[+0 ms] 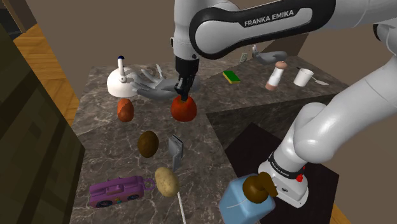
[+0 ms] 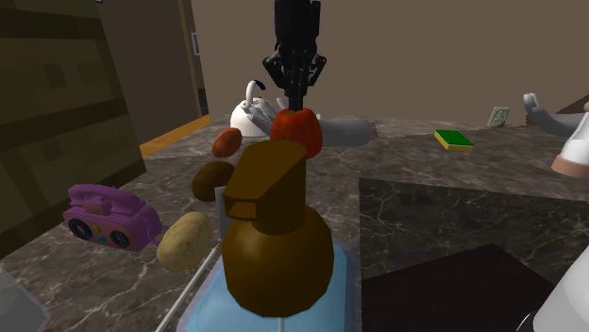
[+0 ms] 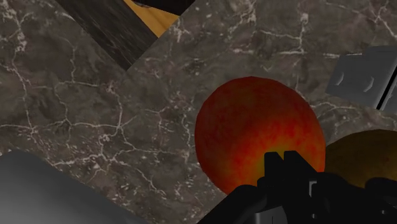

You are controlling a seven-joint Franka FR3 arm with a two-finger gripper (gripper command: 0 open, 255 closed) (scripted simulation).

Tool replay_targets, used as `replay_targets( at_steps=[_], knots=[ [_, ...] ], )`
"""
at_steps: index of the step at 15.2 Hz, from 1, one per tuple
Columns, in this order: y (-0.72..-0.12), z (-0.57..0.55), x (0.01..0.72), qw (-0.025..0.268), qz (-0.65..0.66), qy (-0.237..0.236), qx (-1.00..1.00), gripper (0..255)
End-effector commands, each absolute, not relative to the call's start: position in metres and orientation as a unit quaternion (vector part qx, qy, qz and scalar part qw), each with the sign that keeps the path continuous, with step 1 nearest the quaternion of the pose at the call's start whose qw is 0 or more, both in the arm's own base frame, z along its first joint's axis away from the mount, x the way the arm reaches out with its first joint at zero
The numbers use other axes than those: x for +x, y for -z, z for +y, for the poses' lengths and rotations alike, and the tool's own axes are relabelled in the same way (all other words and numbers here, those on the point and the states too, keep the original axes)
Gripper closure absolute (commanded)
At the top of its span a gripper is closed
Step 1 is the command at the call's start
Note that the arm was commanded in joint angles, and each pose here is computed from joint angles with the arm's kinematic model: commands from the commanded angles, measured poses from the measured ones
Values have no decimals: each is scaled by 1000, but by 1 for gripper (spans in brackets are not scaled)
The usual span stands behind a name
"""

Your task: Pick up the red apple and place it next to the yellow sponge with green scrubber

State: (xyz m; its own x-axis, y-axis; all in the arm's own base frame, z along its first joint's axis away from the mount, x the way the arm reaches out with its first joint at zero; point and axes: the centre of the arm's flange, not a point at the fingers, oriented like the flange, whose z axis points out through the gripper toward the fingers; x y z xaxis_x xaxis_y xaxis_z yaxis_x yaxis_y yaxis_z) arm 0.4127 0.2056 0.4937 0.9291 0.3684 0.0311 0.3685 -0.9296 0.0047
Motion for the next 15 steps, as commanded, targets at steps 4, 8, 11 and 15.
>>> replay_targets(
  at_steps=[4,8,11,15],
  knots=[
    [-520,206,413,1,-188,16,-982,255],
    [-541,206,413,1,-188,16,-982,255],
    [-557,206,413,1,-188,16,-982,255],
    [-578,206,413,1,-188,16,-982,255]
  ],
)
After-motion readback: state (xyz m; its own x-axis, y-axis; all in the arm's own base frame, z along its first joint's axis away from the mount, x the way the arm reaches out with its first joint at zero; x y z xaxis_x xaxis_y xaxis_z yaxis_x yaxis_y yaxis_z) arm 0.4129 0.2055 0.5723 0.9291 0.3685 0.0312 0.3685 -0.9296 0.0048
